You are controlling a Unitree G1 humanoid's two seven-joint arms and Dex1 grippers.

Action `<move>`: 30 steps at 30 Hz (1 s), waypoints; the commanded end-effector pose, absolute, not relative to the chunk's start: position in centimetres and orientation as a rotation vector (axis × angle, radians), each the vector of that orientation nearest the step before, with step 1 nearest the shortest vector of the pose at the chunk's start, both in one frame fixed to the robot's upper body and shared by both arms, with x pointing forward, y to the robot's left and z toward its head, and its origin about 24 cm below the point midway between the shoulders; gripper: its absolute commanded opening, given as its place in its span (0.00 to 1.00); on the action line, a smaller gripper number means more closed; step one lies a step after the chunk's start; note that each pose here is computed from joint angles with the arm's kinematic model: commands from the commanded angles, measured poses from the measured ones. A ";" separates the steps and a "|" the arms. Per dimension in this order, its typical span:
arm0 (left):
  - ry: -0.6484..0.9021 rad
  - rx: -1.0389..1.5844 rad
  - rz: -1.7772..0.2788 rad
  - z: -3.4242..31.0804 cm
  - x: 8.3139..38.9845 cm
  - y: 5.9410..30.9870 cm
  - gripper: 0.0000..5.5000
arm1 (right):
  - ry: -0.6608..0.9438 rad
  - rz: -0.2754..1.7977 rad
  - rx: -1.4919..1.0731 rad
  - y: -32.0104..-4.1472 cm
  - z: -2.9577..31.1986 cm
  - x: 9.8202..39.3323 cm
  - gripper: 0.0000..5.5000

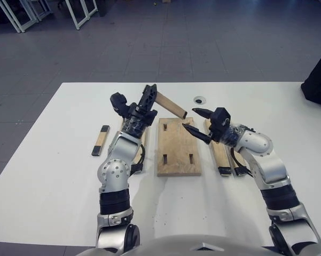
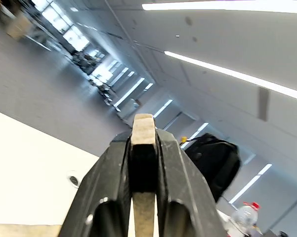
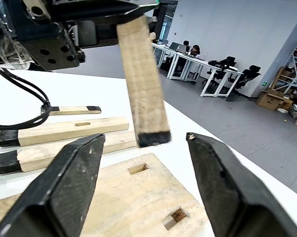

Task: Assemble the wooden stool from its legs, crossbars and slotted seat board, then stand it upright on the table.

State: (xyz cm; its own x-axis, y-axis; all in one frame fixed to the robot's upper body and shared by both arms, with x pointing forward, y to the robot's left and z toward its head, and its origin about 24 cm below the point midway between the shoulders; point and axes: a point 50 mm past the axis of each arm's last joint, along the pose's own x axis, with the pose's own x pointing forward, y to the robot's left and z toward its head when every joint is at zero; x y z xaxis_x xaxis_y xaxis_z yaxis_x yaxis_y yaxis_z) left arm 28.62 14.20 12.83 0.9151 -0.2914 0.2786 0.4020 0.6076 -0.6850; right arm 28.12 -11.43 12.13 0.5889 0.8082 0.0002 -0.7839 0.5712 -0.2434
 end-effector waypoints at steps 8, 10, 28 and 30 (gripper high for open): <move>-0.101 -0.301 0.068 9.8 26.5 21.6 0.08 | -0.156 0.592 -0.115 -12.6 12.6 29.8 0.56; -0.105 -0.261 0.128 9.7 26.1 22.4 0.08 | -0.164 0.624 -0.092 -11.6 12.8 29.3 0.56; 0.039 -0.243 0.169 6.1 25.5 23.3 0.08 | -0.168 0.613 -0.040 -11.3 13.5 29.2 0.56; 0.074 -0.220 0.141 5.7 25.5 22.9 0.08 | -0.169 0.614 -0.053 -11.5 13.7 29.2 0.56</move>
State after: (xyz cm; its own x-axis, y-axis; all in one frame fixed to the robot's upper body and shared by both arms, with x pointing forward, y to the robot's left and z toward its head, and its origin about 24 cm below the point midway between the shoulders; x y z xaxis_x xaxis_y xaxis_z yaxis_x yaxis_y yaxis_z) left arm 25.70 23.16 7.44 0.9873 0.1577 0.0210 -0.1479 0.9583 -0.2444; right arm 29.01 -11.26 12.84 0.8059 0.5777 0.1297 -0.5719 0.8162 -0.0821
